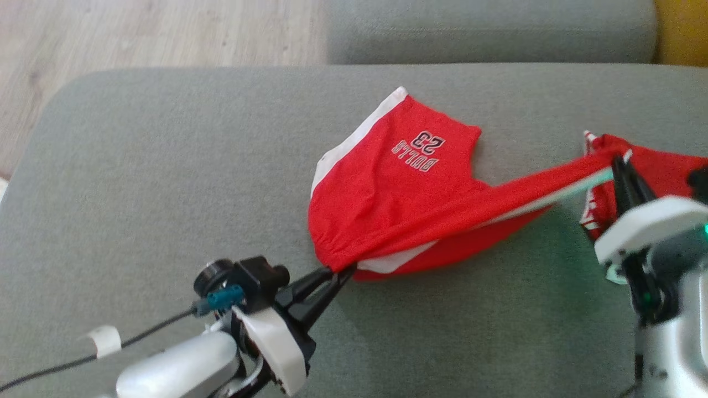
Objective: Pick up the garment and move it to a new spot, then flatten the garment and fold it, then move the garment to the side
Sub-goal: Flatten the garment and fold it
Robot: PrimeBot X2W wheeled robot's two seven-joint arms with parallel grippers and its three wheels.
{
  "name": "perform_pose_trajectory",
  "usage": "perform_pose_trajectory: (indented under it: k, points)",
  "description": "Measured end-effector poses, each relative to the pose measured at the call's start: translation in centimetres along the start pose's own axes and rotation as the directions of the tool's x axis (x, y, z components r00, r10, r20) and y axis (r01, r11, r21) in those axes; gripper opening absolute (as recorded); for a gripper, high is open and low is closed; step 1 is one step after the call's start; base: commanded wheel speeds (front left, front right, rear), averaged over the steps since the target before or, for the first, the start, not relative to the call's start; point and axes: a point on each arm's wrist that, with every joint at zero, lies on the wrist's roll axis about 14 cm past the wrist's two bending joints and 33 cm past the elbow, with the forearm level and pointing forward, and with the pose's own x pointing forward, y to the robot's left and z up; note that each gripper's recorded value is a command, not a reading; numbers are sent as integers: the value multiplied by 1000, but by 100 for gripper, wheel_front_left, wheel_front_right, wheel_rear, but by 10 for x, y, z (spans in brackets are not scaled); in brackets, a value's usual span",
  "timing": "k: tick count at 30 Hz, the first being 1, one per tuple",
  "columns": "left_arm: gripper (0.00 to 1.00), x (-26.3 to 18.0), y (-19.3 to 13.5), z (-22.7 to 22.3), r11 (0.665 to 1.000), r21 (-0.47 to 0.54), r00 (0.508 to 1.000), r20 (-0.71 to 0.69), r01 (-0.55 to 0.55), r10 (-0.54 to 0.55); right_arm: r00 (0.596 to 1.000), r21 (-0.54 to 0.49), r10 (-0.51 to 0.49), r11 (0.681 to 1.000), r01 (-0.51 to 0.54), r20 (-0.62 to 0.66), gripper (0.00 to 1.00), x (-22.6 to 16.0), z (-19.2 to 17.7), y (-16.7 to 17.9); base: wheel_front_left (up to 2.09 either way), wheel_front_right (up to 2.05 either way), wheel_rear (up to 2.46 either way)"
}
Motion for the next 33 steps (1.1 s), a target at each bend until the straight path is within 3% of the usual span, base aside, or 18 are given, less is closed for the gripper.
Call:
perform_pose_trajectory:
  k: [8, 17, 24, 33]
  points:
    - [0, -2, 31, -7, 996, -56, 997, -17, -75, 74, 991, -68, 132, 989, -134, -24, 0, 57, 20, 59, 0, 0, 0]
    - [0, -2, 59, -14, 984, -104, 990, -31, -142, 139, 962, -141, 209, 962, -235, -177, 0, 111, -12, 110, 0, 0, 0]
    - [0, 4, 75, -20, 975, -135, 984, -46, -177, 172, 945, -192, 217, 944, -267, -244, 0, 142, -31, 129, 0, 0, 0]
    - [0, 11, 103, -30, 962, -147, 972, -76, -231, 222, 949, -227, 207, 938, -261, -237, 0, 185, -34, 139, 0, 0, 0]
